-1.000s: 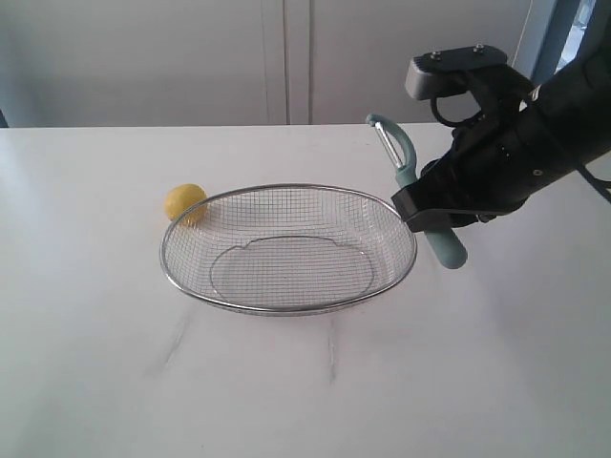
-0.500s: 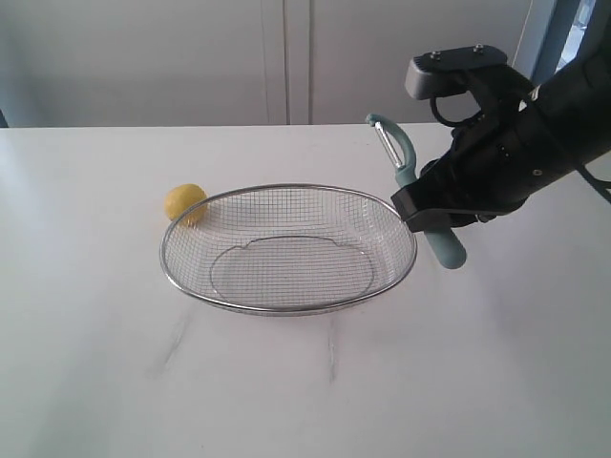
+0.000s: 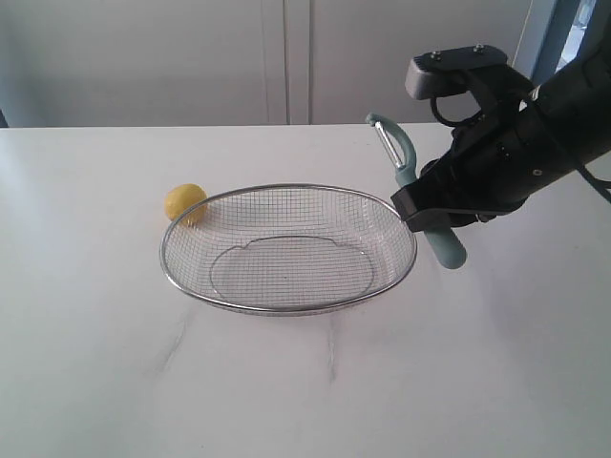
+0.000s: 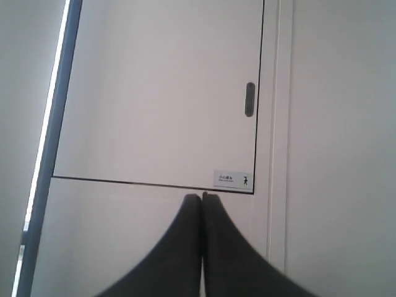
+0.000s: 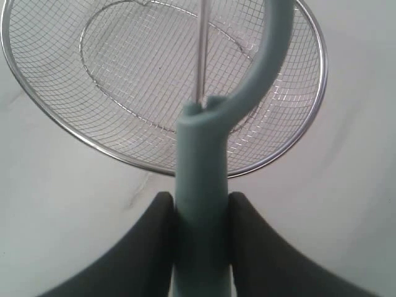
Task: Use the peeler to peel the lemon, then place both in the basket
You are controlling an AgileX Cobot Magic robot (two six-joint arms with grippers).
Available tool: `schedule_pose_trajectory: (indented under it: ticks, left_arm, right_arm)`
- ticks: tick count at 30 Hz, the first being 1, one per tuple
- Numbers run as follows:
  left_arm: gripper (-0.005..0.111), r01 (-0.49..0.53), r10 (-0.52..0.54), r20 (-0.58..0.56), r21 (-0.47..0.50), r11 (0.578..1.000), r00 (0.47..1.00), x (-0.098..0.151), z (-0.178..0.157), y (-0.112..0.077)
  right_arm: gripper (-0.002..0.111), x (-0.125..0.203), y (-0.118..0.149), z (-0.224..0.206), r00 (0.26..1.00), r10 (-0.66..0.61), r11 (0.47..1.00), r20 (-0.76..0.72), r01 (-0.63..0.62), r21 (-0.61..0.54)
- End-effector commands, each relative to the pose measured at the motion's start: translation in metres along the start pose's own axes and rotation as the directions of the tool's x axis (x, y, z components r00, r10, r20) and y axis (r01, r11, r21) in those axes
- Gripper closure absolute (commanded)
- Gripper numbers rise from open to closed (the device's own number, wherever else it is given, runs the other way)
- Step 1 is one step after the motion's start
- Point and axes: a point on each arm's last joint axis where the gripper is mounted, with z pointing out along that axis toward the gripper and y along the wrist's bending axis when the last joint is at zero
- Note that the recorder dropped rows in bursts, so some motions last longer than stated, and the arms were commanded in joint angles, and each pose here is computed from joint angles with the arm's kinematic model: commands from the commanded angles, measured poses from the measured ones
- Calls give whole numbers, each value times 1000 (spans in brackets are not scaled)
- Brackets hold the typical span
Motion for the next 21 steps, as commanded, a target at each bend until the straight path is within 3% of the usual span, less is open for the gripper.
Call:
schedule_pose_trajectory:
  ticks: [1,8,14,17,21]
  left_arm:
    - [107,46,-45,20,-17,999,999,-1,-1,2]
    - [107,-105,103,-40,-54,993,994,-36,44,-1]
    - [107,-146,135,-208,-36,989,969,-24,119,-1]
    - [107,-227,231,-394,58,972,890,0,158,-2]
    - [107,-231,241,-678,107,967,694,45,191,4]
  right_arm:
    - [108,-3,-1,-2,1000,9,1000,19,-9,3]
    - [108,-3,-2,-2,1000,9,1000,24,-9,5]
    - [108,-3,-2,-2,1000,9,1000,24,-9,5]
    - [108,-3,-2,-2,1000,8,1000,28,-9,6]
    - [108,-3,-2,-2,1000,8,1000,28,-9,6]
